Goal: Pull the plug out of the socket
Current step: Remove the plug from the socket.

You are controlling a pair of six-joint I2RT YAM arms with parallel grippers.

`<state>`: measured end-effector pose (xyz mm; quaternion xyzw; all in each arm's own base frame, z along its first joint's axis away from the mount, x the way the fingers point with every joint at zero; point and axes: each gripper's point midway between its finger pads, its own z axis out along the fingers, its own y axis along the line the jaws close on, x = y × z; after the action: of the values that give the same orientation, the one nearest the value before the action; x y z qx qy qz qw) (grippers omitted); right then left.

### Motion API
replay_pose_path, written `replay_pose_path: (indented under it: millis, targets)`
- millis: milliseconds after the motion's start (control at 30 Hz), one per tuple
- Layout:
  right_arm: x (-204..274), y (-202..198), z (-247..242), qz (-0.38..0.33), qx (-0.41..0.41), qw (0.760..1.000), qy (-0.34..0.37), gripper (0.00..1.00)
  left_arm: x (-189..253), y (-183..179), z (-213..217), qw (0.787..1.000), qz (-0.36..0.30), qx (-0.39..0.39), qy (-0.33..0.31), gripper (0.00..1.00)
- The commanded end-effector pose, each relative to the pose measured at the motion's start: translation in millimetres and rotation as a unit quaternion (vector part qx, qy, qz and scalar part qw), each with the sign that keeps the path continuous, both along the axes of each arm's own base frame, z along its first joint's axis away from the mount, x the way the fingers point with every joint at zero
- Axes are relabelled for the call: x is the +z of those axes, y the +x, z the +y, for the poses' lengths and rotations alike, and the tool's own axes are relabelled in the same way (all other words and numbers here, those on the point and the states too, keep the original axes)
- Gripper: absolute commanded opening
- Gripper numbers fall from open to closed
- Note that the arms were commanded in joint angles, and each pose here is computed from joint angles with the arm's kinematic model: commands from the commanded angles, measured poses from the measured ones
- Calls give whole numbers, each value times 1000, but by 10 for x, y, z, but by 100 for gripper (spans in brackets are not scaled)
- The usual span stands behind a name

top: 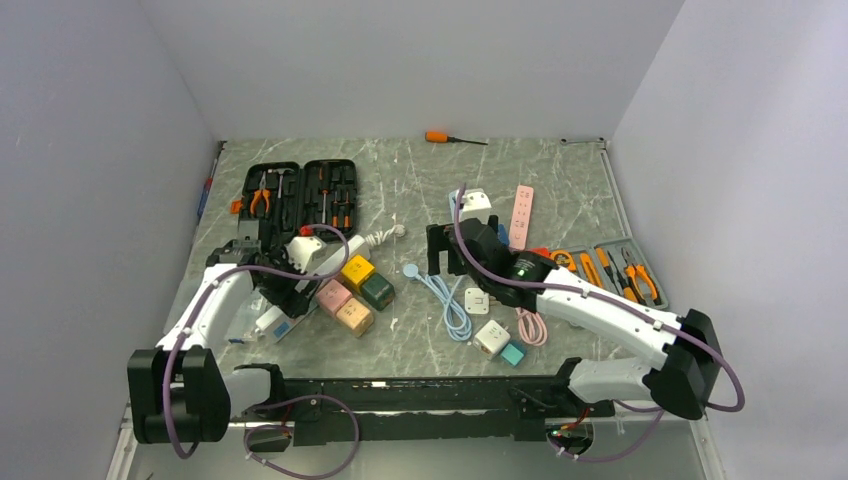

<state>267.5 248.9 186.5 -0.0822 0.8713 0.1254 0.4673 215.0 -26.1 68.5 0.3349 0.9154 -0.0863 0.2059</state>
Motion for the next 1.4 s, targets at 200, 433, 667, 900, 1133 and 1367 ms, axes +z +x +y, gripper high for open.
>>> replay_pose_path:
  millis: [200,433,667,900,1133,1367]
  targets:
    - [-12,-2,-35,-18,-12,999,28,96,-210,59,-148,1000,-4,-20,4,64]
    - [-161,-50,-62,-13,-8,999,30,97,-22,99,-492,997,-29,-66,-8,25]
    - [-272,-73,-59,-4,-4,1000,23,96,37,243,-752,997,-27,-77,-10,16]
    - [-378,-95,96,2,9,1000,23,98,48,334,-978,997,-9,-68,-35,5]
    - [-547,-84,505,4,45,999,-3,98,27,312,-1007,996,-16,-82,-43,0]
    - [-586,38,950,-4,87,996,-6,98,186,153,-979,990,-29,-127,-52,0]
